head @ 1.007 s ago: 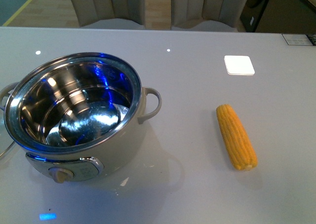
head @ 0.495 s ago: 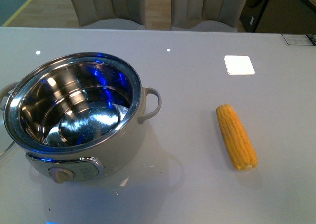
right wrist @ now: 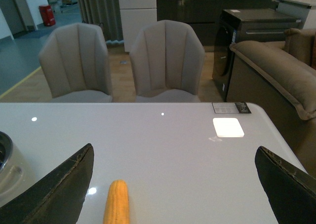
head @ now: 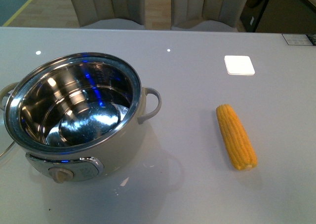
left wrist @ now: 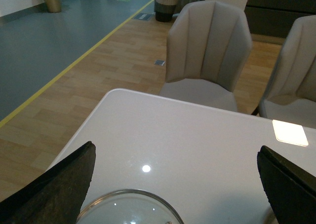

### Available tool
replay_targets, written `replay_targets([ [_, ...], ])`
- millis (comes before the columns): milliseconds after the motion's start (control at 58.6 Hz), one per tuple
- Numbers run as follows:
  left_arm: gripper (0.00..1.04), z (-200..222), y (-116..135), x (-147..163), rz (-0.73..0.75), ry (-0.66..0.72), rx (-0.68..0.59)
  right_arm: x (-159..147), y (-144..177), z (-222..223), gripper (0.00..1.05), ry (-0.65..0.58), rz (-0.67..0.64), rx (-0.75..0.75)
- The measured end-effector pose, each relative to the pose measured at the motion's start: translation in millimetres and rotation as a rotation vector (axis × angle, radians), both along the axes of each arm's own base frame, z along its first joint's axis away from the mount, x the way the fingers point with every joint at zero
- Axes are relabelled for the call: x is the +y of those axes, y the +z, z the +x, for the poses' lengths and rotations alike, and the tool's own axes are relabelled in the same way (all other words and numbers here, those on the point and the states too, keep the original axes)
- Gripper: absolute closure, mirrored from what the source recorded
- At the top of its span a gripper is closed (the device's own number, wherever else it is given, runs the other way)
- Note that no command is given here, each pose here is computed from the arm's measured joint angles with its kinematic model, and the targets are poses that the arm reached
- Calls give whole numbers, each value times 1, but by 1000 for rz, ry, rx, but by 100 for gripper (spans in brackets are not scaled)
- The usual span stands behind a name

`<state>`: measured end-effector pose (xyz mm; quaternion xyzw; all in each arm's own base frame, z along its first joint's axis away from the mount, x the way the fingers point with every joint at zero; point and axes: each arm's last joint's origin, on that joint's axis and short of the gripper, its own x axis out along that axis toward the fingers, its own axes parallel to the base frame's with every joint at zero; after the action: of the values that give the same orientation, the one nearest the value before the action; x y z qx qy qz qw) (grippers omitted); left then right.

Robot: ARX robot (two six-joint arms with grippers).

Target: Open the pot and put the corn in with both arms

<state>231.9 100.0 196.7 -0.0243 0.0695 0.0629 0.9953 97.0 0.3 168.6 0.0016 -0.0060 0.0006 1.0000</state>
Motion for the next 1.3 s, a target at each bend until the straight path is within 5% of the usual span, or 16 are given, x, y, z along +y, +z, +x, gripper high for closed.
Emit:
replay_targets([
  [239,8,-44,7,-34,-24,-51,32,0,0,0,9,1,0,0],
  [358,29,-57,3,-49,37,-109,-118,0,0,0,9,1,0,0],
  [751,102,-87,-16,-81,42,-119,-131,0,0,0,9,0,0,0],
  [1297,101,-109,-26,-100,47,-123,-152,0,0,0,9,0,0,0],
])
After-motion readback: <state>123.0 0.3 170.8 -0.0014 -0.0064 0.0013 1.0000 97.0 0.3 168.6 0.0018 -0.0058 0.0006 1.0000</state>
